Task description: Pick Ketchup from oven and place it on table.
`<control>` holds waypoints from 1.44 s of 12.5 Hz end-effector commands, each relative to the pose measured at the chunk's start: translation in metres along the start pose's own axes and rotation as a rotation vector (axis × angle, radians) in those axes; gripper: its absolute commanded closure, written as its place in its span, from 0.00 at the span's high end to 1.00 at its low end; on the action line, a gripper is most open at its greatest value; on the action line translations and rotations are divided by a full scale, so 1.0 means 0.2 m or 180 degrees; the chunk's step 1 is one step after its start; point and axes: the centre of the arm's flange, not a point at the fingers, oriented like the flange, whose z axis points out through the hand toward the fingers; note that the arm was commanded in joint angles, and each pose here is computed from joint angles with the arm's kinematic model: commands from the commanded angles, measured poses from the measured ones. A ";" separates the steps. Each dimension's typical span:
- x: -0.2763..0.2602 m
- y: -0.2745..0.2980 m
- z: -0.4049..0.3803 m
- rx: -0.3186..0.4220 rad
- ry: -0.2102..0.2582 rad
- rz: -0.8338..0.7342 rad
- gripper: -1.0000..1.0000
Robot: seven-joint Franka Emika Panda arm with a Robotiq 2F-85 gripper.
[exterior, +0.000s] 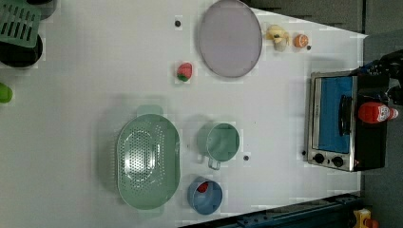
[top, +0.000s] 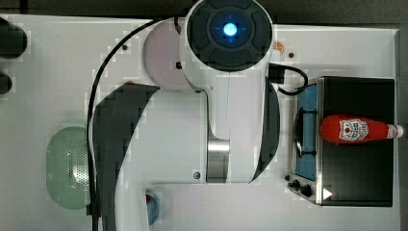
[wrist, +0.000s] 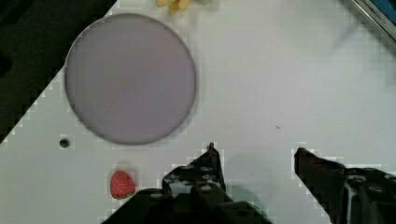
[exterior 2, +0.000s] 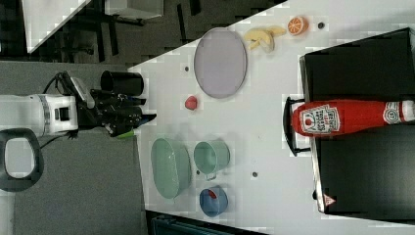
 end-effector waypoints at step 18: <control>0.86 1.43 0.18 0.0131 0.0305 0.1852 1.00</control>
